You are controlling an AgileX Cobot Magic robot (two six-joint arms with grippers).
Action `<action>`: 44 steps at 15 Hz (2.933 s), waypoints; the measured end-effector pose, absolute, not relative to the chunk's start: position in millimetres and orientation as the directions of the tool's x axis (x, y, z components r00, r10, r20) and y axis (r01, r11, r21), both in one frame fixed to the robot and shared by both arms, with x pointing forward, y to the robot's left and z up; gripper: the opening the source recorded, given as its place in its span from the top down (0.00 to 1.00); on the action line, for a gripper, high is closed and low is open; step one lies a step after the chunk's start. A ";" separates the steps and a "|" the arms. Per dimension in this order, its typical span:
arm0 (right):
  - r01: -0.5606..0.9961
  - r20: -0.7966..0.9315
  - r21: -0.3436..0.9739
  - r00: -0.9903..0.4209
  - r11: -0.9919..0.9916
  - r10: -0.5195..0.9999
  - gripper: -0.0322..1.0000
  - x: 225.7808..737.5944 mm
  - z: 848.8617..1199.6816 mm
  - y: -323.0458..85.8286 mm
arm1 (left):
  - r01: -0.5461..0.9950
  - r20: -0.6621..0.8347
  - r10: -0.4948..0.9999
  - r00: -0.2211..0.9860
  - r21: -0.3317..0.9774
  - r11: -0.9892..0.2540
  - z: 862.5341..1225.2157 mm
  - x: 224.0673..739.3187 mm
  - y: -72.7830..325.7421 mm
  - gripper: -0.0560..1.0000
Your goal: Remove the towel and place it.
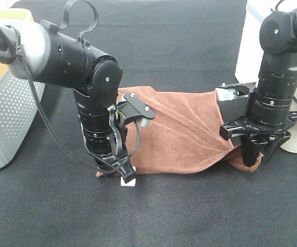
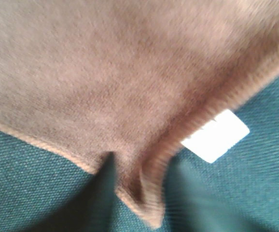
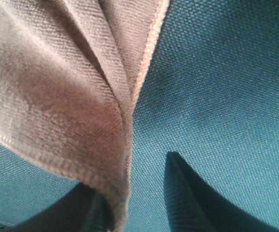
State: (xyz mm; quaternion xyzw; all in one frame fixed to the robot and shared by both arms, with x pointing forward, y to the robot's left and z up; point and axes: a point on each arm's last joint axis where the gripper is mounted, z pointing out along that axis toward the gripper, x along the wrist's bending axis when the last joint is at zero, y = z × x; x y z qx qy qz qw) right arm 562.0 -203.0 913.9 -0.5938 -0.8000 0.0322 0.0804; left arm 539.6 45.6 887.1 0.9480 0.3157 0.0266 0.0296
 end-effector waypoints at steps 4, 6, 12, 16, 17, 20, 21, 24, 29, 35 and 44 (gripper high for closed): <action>0.945 0.090 -0.146 -0.282 0.293 0.955 0.64 562.1 913.9 -203.0 | 0.584 0.030 0.584 0.811 0.016 -0.812 886.5 536.4 49.5 0.95; 0.945 0.090 -0.143 -0.282 0.293 0.955 0.64 562.4 913.8 -203.0 | 0.575 0.031 0.575 0.818 -0.041 -0.817 886.6 533.6 53.8 0.95; 0.943 0.153 -0.189 -0.248 0.275 0.956 0.64 557.0 915.3 -198.2 | 0.563 -0.001 0.589 0.808 -0.297 -0.772 891.7 518.0 70.4 0.95; 0.932 0.159 -0.222 -0.254 0.286 0.954 0.64 553.9 916.1 -198.7 | 0.598 0.002 0.627 0.779 -0.307 -0.741 893.5 516.3 70.7 0.95; 0.928 0.161 -0.237 -0.254 0.287 0.954 0.64 552.5 916.4 -198.9 | 0.627 -0.022 0.660 0.751 -0.290 -0.723 897.6 514.0 68.1 0.95; 0.921 0.165 -0.261 -0.253 0.289 0.953 0.64 550.1 917.8 -199.3 | 0.672 -0.082 0.713 0.696 -0.275 -0.687 900.9 509.3 62.6 0.95; 0.921 0.165 -0.262 -0.253 0.289 0.953 0.60 550.0 917.8 -199.3 | 0.677 -0.079 0.718 0.692 -0.276 -0.683 900.9 509.3 62.6 0.95; 0.921 0.165 -0.260 -0.253 0.289 0.953 0.37 550.0 918.4 -199.3 | 0.686 -0.057 0.725 0.686 -0.280 -0.672 901.3 510.2 64.1 0.72; 0.910 0.172 -0.296 -0.249 0.291 0.953 0.34 546.6 919.5 -199.7 | 0.684 -0.038 0.720 0.693 -0.280 -0.674 902.8 511.2 65.7 0.30; 0.946 0.255 -0.122 -0.263 0.301 0.931 0.34 536.8 976.6 -194.3 | 0.724 0.003 0.724 0.690 -0.028 -0.689 995.0 502.5 76.2 0.29; 0.922 0.215 0.248 -0.351 0.296 0.911 0.34 447.0 1076.5 -220.3 | 0.761 0.019 0.826 0.564 0.375 -0.529 1123.2 432.2 143.0 0.29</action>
